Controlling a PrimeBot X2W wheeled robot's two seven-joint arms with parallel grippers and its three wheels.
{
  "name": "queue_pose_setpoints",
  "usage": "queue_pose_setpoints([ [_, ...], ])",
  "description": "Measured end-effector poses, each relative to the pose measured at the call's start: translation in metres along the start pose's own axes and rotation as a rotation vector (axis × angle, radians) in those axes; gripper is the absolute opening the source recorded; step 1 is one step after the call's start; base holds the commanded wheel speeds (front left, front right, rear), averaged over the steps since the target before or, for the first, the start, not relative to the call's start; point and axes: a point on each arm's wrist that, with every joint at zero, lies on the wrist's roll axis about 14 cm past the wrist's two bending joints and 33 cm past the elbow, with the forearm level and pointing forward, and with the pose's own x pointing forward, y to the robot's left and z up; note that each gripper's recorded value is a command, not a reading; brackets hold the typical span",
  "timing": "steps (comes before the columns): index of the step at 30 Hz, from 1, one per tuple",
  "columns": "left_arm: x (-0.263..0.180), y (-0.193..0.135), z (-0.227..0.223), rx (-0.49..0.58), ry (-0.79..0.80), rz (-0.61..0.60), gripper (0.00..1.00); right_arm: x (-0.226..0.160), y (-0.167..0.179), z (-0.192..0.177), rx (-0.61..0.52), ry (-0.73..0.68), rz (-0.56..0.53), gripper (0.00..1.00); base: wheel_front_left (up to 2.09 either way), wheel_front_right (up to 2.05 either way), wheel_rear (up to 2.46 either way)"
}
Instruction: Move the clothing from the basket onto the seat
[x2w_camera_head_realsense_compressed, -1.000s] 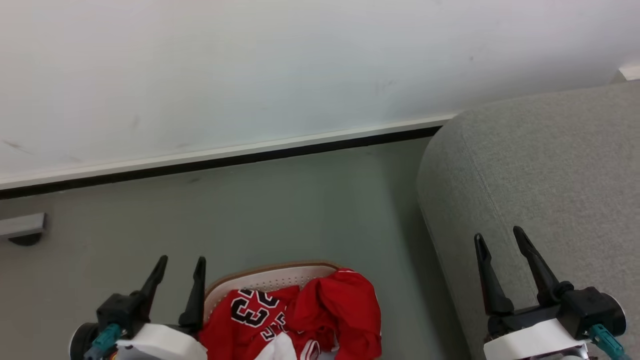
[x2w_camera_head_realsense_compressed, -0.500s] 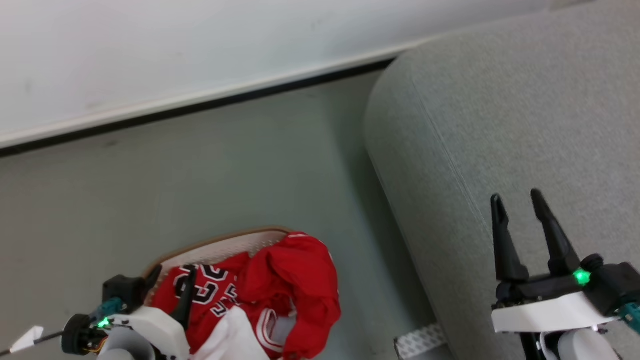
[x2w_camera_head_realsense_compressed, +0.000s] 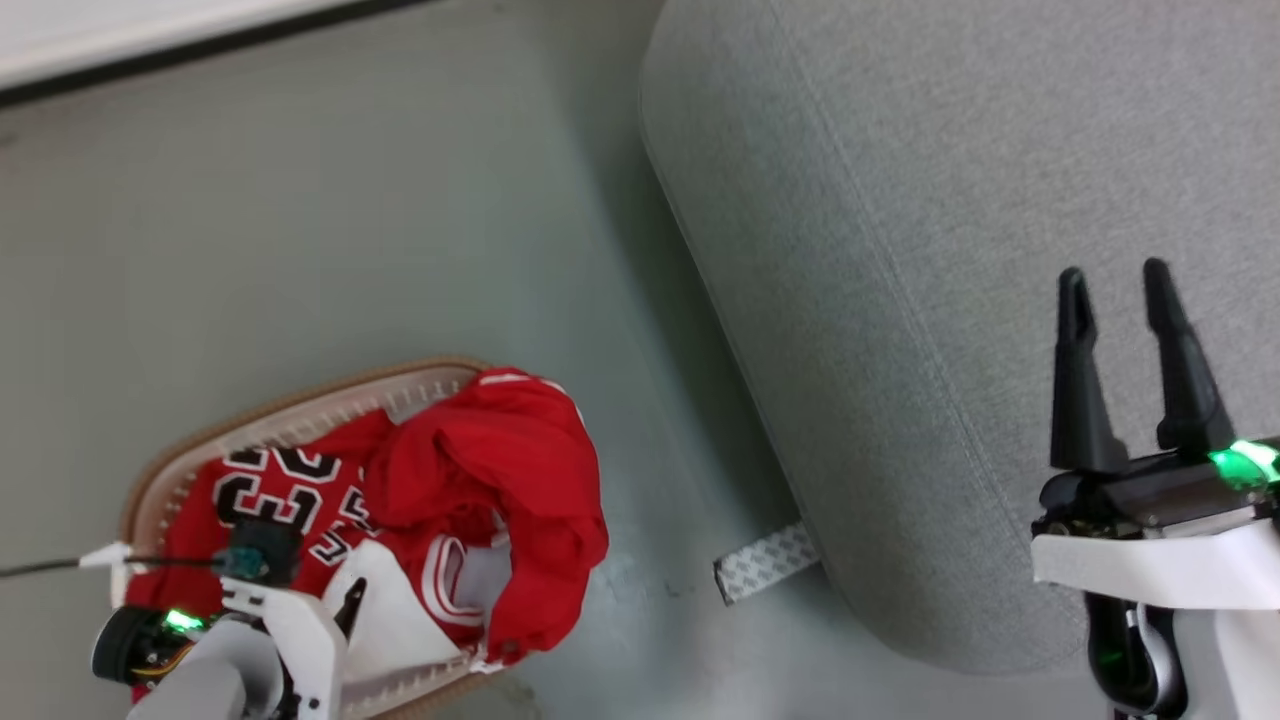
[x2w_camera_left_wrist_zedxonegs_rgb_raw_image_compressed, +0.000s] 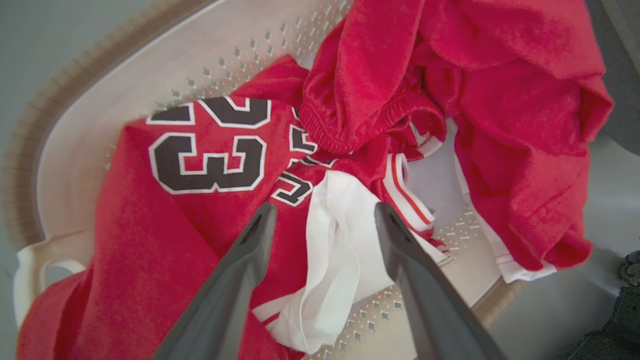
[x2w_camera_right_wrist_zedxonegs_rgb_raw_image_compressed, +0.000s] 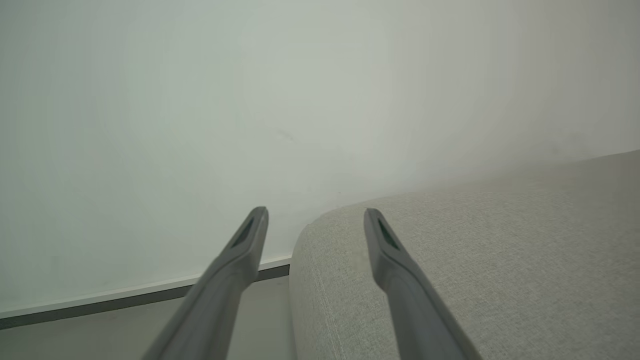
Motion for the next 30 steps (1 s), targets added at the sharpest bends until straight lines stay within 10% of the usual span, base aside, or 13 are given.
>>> queue_pose_setpoints([
  [18,0.073,-0.003,-0.065,0.111,0.337,-0.12,1.0,0.018,-0.017,-0.06,-0.045,0.131,-0.039,1.0,0.0,0.0,0.0],
  [19,0.074,-0.008,-0.066,0.119,0.341,-0.132,0.81,0.018,-0.018,-0.06,-0.046,0.132,-0.042,1.0,0.0,0.0,0.0],
  [21,0.074,-0.011,-0.065,0.118,0.336,-0.141,0.0,0.018,-0.019,-0.059,-0.048,0.133,-0.045,1.0,0.0,0.0,0.0],
  [30,0.057,-0.021,-0.034,0.095,0.226,-0.135,0.0,0.02,-0.014,-0.039,-0.051,0.079,-0.027,1.0,0.0,0.0,0.0],
])
